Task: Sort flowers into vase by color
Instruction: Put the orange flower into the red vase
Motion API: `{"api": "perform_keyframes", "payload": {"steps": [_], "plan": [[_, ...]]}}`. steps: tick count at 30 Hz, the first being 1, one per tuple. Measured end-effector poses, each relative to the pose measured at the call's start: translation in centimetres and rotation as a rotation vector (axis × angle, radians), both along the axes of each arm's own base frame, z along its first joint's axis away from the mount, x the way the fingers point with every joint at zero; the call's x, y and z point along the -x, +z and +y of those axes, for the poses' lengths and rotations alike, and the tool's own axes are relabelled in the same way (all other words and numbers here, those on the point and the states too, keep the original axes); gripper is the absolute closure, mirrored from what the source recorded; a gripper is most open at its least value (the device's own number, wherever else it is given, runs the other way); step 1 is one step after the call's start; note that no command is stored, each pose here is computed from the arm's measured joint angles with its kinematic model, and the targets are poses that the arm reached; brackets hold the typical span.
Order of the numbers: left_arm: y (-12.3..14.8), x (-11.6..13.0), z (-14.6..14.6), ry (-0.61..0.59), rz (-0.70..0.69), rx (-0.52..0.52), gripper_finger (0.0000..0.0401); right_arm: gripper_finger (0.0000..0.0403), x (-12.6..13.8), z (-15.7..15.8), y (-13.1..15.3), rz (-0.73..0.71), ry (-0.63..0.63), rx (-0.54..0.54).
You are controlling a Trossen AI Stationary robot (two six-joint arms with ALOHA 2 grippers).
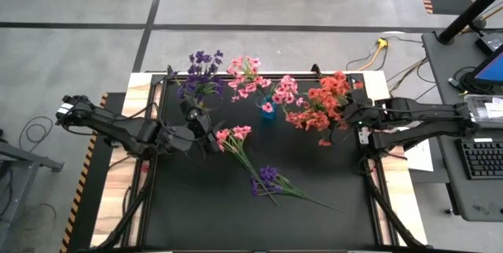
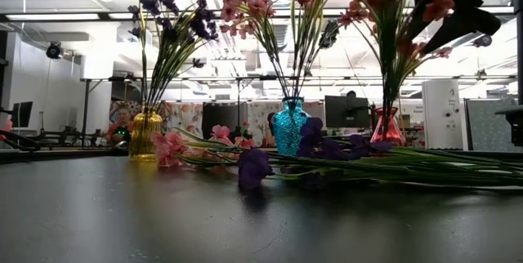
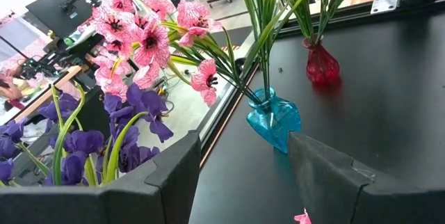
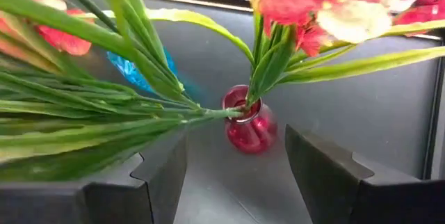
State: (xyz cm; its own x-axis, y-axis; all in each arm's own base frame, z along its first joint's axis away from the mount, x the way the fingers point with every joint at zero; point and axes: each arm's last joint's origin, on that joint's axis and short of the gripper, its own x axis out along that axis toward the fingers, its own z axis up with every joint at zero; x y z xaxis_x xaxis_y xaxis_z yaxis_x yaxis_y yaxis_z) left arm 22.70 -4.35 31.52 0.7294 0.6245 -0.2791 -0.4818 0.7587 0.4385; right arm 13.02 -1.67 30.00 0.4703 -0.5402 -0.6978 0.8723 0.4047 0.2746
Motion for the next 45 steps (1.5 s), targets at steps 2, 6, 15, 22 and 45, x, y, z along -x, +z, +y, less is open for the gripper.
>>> {"api": "perform_keyframes", "payload": {"steps": [2,6,15,22,45], "plan": [[0.0,0.0,0.0,0.000,0.000,0.000,0.0201,0.0162,-0.2,0.0,-0.1,0.012,0.003,-0.004],[0.0,0.0,0.0,0.000,0.000,0.000,0.0201,0.0121,-0.5,0.0,-0.3,0.022,0.002,-0.009],[0.0,0.0,0.0,0.000,0.004,-0.001,0.0201,0.0055,0.1,0.1,2.0,0.013,0.045,-0.030],[-0.1,0.0,0.0,0.000,0.007,-0.002,0.0201,0.0051,0.7,0.1,3.9,-0.011,0.055,-0.022],[0.9,-7.5,-3.7,-0.569,-0.217,0.058,0.0201,0.0051,0.6,0.0,3.9,0.015,0.045,0.045]]}}
